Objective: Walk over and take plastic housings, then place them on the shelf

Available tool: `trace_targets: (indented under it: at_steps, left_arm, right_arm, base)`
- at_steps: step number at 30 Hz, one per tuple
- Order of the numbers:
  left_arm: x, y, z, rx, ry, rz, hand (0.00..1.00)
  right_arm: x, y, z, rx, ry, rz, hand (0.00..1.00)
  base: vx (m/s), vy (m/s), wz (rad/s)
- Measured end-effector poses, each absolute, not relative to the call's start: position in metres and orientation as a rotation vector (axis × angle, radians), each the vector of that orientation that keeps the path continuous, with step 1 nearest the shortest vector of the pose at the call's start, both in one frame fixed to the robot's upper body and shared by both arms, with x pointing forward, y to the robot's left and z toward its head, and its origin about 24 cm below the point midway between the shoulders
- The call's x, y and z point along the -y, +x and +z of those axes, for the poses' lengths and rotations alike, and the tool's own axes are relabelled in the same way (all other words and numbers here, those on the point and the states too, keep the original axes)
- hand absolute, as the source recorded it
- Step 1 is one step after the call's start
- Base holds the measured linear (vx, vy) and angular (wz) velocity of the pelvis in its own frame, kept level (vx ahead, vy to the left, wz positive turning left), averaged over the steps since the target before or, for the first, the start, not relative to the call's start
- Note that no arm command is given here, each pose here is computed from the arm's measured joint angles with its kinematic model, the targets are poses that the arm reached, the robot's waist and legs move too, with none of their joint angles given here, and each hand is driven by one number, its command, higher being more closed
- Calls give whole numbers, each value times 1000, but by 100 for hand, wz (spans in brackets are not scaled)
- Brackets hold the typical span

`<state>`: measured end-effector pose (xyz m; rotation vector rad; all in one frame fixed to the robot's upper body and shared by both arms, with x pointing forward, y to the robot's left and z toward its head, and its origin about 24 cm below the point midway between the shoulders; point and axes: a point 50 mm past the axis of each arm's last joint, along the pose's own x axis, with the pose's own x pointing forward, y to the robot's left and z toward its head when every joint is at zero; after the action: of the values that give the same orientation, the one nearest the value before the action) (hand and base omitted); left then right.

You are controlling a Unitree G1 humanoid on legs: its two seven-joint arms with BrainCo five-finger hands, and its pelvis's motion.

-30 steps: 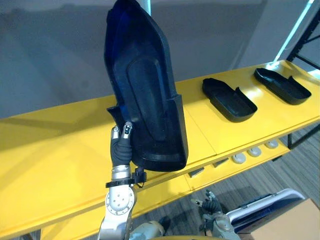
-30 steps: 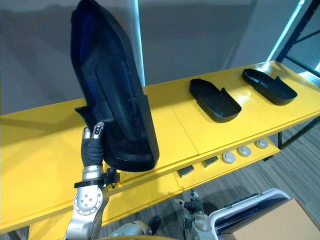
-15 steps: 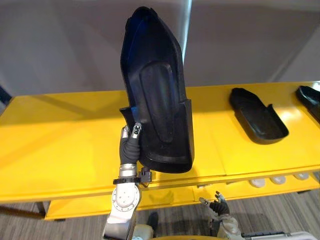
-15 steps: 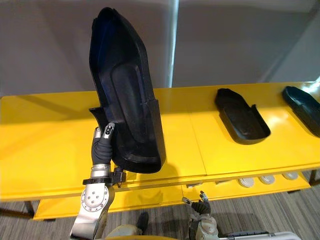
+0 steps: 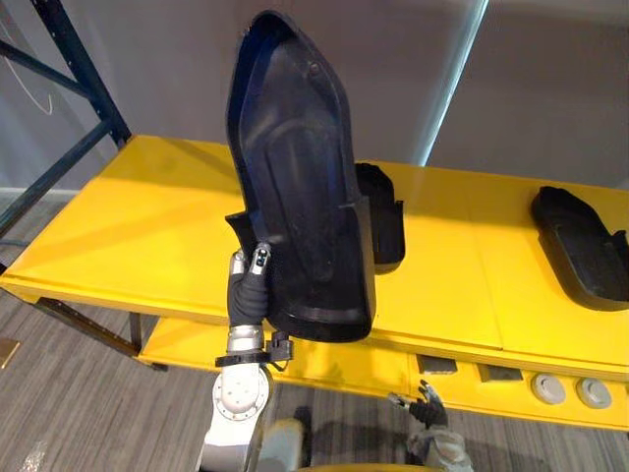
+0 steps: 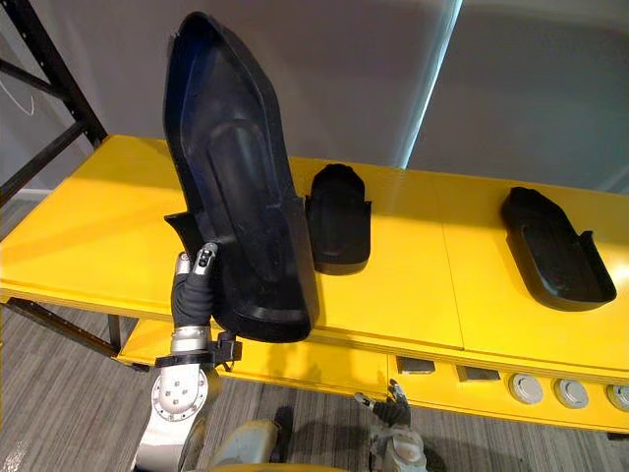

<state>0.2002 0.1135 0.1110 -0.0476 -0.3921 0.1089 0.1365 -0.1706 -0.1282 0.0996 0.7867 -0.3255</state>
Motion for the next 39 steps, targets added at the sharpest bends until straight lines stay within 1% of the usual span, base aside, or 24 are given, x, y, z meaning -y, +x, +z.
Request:
trace_targets:
  at_steps: [2,3,5,9,14,19,23,29,35,39]
  left_arm:
    - [-111,200,112,397,-56,97,100]
    - [-102,200,112,394,-73,59,100]
    - [-95,202,111,394,-66,13,100]
    - [-99,205,104,365,-30,11,100]
    - [-101,205,105,369,-31,15,100]
    - [-91,205,101,353,-28,-16,100]
    - [-91,206,98,343,-13,-17,100]
    - [-100,207,98,346,11,2,100]
    - [-101,208,98,351,42,4,100]
    - [-120,213,98,346,98,79,100]
  right_arm:
    - [174,133,-127,-784,94,-337,0]
    - [178,130,-127,-786,89,-356,0]
    - [175,127,-129,-808,87,-358,0]
    - [171,134,-128,-800,73,-327,0]
    - [166,129,-131,-815,90,-305,0]
    - [164,113,-141,-890,87,-301,0]
    - [161,116,-141,-886,84,-288,0]
    - [159,123,-138,-860,90,-277,0]
    - [159,120,-139,-868,89,-278,0]
    - [160,116,-140,-878,85,-276,0]
  base:
    - [12,421,-37]
    - [87,692,-33]
    - [75,633,-37]
    - [11,474,-25]
    - [32,277,10]
    - [1,88,48]
    - [-6,-26,32]
    - [-57,-88,-15]
    - [-35,-61,-23]
    - [6,1,-19]
